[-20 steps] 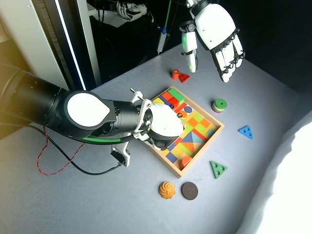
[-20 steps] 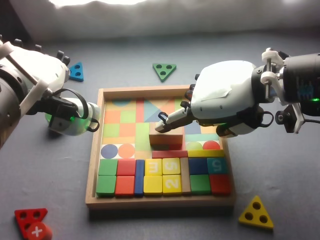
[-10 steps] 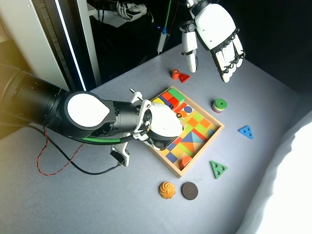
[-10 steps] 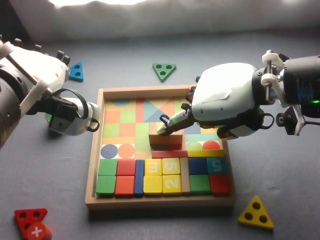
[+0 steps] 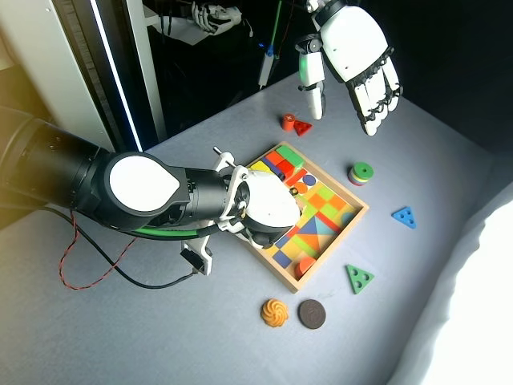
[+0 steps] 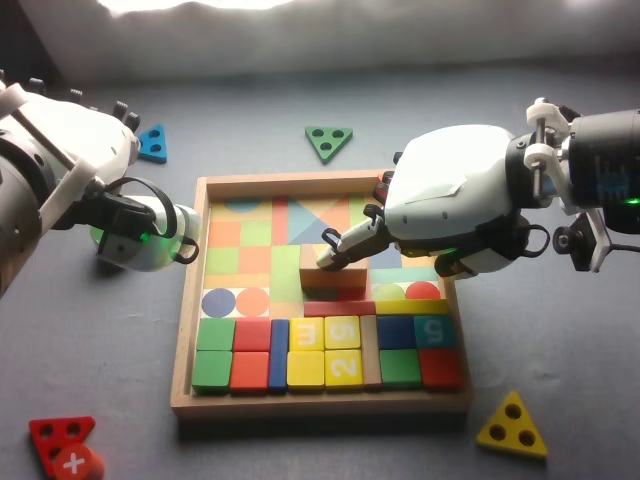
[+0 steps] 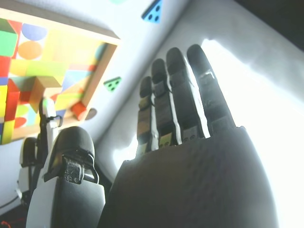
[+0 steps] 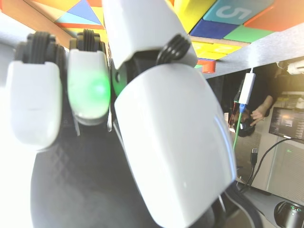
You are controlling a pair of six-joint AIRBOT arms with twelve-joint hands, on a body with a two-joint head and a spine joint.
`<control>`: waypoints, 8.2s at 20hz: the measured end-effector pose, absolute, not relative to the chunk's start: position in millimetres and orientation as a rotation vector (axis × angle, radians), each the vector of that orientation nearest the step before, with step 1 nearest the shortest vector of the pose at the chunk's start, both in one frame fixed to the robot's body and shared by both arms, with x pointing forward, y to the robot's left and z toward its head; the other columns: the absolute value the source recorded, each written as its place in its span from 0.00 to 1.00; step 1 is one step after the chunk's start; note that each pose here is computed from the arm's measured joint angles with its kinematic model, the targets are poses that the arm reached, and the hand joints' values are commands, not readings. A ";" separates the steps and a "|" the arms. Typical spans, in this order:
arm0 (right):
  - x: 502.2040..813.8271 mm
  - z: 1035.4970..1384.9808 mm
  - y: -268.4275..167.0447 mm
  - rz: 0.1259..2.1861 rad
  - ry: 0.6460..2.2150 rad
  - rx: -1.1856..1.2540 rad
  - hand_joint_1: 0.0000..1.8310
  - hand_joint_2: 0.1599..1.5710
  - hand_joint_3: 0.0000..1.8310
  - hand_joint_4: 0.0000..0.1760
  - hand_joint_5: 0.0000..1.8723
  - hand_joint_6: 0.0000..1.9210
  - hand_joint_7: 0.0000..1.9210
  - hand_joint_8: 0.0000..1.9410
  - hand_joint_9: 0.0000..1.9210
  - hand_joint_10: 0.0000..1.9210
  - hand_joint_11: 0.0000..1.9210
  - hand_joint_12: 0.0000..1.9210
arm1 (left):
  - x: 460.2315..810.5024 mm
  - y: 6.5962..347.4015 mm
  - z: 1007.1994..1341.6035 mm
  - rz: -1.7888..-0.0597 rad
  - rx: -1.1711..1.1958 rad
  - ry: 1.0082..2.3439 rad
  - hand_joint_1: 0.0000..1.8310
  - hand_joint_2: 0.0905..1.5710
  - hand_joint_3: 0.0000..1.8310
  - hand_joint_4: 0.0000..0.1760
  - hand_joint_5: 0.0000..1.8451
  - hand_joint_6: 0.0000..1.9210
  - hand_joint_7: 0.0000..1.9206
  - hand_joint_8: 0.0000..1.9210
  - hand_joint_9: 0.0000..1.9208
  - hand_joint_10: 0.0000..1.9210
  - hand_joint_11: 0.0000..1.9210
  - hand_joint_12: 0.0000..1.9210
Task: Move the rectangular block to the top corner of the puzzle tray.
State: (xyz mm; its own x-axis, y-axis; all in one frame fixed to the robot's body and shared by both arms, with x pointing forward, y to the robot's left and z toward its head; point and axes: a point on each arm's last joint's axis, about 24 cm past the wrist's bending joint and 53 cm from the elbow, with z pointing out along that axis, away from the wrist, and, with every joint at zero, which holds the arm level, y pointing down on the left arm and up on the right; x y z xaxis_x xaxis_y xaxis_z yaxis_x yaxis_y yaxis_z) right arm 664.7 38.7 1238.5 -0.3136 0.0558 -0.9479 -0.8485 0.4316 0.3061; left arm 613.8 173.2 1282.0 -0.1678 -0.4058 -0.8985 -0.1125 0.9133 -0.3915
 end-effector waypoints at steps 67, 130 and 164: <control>689.7 1220.7 -32.6 0.992 1.661 -0.749 0.98 0.72 0.00 0.00 0.19 0.00 0.67 1.00 0.80 1.00 0.86 1.00 | 613.0 171.9 1280.8 -0.286 -0.407 1.747 0.00 0.83 0.00 0.00 0.17 0.00 0.25 0.00 0.25 0.00 0.09 0.25; 760.7 1228.0 -51.7 0.857 1.614 -0.761 0.98 0.71 0.00 0.00 0.16 0.00 0.68 1.00 0.80 1.00 0.86 1.00 | 612.9 170.7 1280.2 -0.288 -0.403 1.751 0.00 0.83 0.00 0.00 0.21 0.00 0.32 0.01 0.30 0.01 0.10 0.28; 724.7 1250.3 -48.2 0.966 1.605 -0.924 0.98 0.72 0.00 0.00 0.15 0.00 0.68 1.00 0.78 1.00 0.85 1.00 | 612.8 170.4 1280.0 -0.290 -0.402 1.753 0.00 0.83 0.00 0.00 0.18 0.00 0.34 0.00 0.31 0.00 0.10 0.31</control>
